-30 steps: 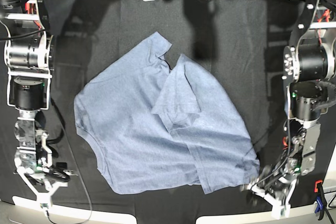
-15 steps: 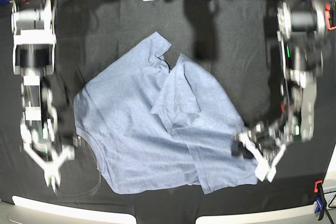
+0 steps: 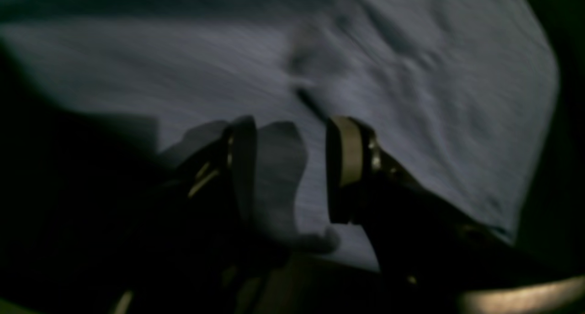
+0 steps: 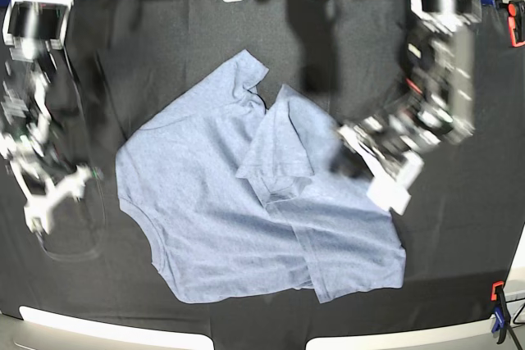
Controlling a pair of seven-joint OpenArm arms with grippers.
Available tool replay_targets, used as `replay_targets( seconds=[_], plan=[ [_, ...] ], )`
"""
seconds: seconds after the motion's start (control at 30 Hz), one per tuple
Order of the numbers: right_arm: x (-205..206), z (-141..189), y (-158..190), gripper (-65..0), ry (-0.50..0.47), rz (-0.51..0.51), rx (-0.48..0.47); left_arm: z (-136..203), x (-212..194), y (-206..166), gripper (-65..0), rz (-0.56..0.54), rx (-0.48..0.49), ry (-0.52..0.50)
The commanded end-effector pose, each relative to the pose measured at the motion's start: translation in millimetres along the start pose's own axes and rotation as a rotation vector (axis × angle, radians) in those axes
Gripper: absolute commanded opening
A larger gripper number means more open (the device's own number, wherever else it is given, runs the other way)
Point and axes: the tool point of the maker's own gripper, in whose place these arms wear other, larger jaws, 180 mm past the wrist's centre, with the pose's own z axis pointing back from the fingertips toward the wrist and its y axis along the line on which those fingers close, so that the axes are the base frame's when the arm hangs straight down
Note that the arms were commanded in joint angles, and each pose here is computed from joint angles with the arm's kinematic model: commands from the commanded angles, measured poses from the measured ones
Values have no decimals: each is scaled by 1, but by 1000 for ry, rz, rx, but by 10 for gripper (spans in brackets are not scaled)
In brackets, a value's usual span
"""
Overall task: Layout the t-shirt on the table in an organized manner, then fold the t-shirt properly
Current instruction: 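Release the shirt and raise both grippers, then grasp the folded-over shirt panel with the left gripper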
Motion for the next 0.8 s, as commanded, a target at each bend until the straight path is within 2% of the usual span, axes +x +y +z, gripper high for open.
replay_targets(
  seconds=[0.0, 0.03, 0.17, 0.33, 0.43, 0.6, 0.77],
  plan=[
    [21, 9, -9, -334, -70, 5, -4, -2, 23, -7, -420, -17, -10, -69],
    [16, 12, -11, -334, -68, -5, 0, -6, 23, -10, -420, -23, -1, -69],
    [-1, 24, -13, -334, -62, -37, 35, -15, 30, 4, -420, 31, 163, -102],
    [-15, 29, -14, -334, -42, -37, 41, -25, 35, -16, -420, 38, 134, -114],
    [-15, 29, -13, -334, -42, -37, 45, -32, 39, -29, -420, -68, 139, -123],
    [-15, 29, -13, -334, -42, -37, 45, -41, 41, -34, -420, -130, 249, -100],
    [-15, 29, -13, -334, -42, -37, 45, -49, 36, -58, -420, -157, 204, -85]
  ],
)
